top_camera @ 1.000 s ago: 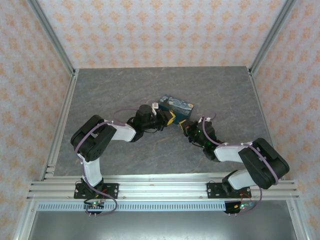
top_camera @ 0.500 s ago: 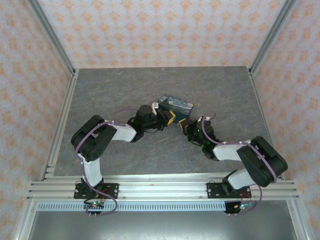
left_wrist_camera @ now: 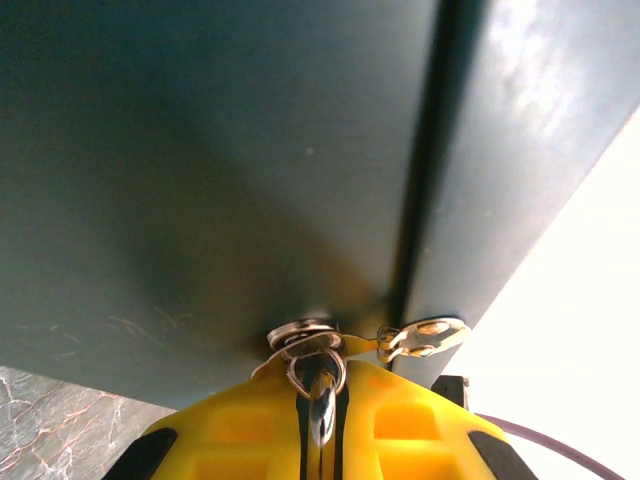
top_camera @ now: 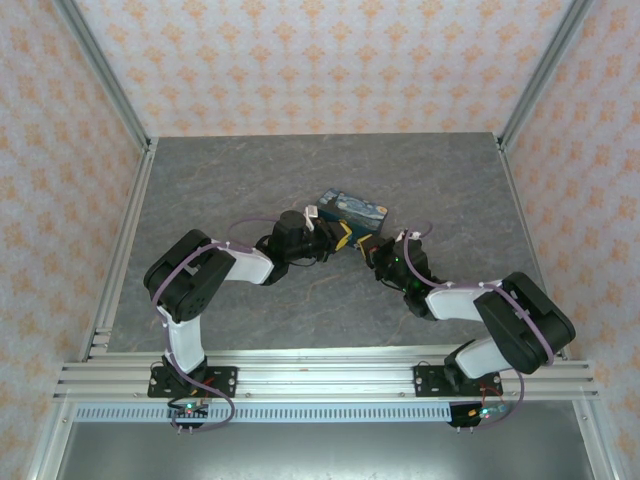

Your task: Unlock a padlock with a key

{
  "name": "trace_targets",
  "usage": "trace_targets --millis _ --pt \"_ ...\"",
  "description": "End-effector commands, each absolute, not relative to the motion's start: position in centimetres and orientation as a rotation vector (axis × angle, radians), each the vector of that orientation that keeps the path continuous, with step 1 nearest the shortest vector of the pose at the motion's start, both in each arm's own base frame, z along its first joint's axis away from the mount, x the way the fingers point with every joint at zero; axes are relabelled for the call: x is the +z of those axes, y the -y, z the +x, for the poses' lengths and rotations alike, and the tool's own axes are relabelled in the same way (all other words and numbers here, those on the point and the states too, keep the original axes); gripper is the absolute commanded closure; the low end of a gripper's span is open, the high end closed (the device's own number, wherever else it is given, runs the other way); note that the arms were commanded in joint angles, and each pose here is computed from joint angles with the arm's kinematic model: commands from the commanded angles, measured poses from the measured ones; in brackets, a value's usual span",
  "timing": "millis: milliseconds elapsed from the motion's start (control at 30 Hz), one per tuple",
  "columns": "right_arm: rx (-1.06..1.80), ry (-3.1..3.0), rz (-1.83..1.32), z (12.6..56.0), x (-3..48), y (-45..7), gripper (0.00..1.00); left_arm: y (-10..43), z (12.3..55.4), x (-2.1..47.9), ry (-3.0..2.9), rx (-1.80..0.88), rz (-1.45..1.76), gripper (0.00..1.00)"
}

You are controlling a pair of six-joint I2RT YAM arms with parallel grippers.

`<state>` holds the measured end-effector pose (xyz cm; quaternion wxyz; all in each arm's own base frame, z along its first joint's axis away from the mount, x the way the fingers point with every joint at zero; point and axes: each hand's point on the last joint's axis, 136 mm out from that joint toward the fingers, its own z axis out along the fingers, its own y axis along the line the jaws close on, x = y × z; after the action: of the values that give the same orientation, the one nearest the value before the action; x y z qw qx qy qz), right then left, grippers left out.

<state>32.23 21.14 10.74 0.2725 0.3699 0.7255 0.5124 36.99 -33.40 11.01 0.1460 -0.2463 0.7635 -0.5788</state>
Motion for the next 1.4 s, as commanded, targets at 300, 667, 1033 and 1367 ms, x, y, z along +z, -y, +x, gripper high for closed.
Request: trace_targets --millis 300,667,1033,1367 --pt "1.433 -1.878 0.98 33.6 12.9 -21.9 1.0 35.0 36.4 11.6 -2.189 -1.704 -0.625 1.0" --pt "1.455 -1.869 0.956 33.5 13.9 -22.1 1.0 35.2 36.3 11.0 -2.21 -1.682 -0.619 1.0" --pt "1.444 -1.878 0.963 33.0 13.4 -21.8 1.0 35.2 36.4 11.2 -2.205 -1.681 -0.617 1.0" --pt "1.44 -1.961 0.902 32.0 12.1 -22.4 1.0 35.0 36.1 11.2 -2.221 -1.673 -0.611 1.0"
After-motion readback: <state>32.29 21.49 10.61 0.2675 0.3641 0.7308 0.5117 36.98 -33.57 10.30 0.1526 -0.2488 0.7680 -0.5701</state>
